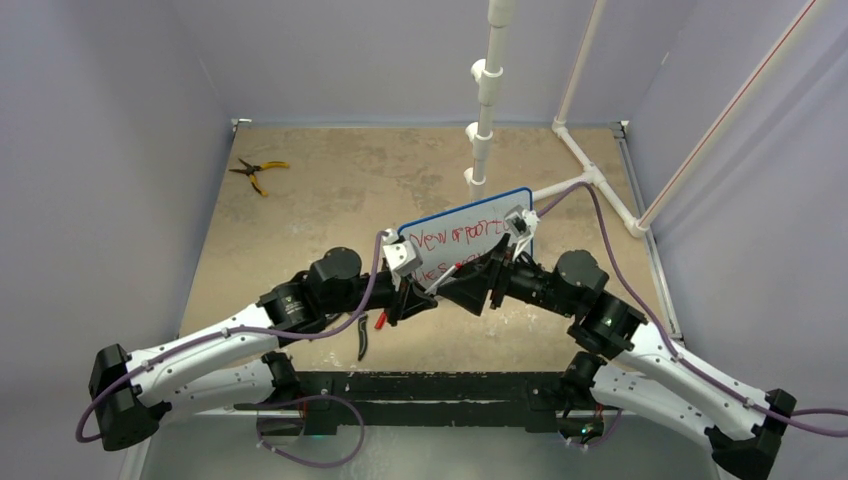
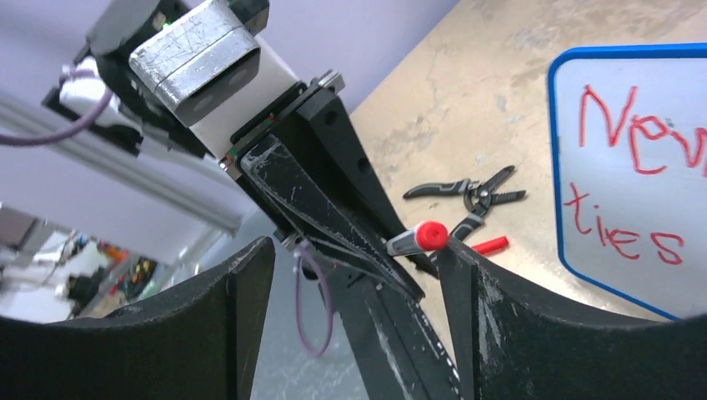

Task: Write a sentence on the whiteboard
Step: Pass from the right arm to the left, then pass from the left arm to the right

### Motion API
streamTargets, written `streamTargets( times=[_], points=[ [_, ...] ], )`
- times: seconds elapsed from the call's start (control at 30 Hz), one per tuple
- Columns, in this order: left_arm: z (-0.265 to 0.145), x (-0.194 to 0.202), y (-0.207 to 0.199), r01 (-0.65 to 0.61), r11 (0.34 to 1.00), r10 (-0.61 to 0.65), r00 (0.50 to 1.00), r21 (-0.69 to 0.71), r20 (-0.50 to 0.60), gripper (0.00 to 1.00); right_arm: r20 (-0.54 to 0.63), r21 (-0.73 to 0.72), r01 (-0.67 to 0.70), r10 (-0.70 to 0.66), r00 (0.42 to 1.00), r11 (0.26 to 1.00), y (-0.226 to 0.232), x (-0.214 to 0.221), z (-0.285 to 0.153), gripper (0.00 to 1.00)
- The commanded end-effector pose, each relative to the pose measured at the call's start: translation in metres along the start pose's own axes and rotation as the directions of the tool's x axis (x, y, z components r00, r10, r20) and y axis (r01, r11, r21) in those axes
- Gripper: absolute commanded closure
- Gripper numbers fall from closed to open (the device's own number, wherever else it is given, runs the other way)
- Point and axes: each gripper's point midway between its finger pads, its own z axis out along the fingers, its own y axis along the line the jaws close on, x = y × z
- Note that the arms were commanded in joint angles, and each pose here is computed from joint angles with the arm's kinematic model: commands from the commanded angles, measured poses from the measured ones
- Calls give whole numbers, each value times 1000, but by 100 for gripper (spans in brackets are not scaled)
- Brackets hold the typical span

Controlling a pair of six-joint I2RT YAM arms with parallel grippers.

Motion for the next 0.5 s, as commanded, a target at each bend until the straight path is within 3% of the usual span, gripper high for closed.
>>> streamTargets(
  times=[0.0,0.07,0.27,0.37,0.47],
  points=[
    [9,-29,-4,157,987,-161,967,32,198,100,206,0,-78,76,976,997,-8,-25,3,27],
    [13,-27,-11,201,976,-215,953,89,211,100,225,-21,-89,91,970,996,-9,-24,4,20],
    [20,-19,-21,228,957,-264,939,177,218,100,281,-48,-145,153,948,988,-21,-16,6,25],
    [20,-17,-19,234,957,-268,937,170,222,100,271,-23,-167,167,948,986,-29,-10,8,44],
    [25,-10,-17,240,957,-269,943,162,194,100,275,-18,-168,166,947,986,-31,-8,7,51]
  ],
)
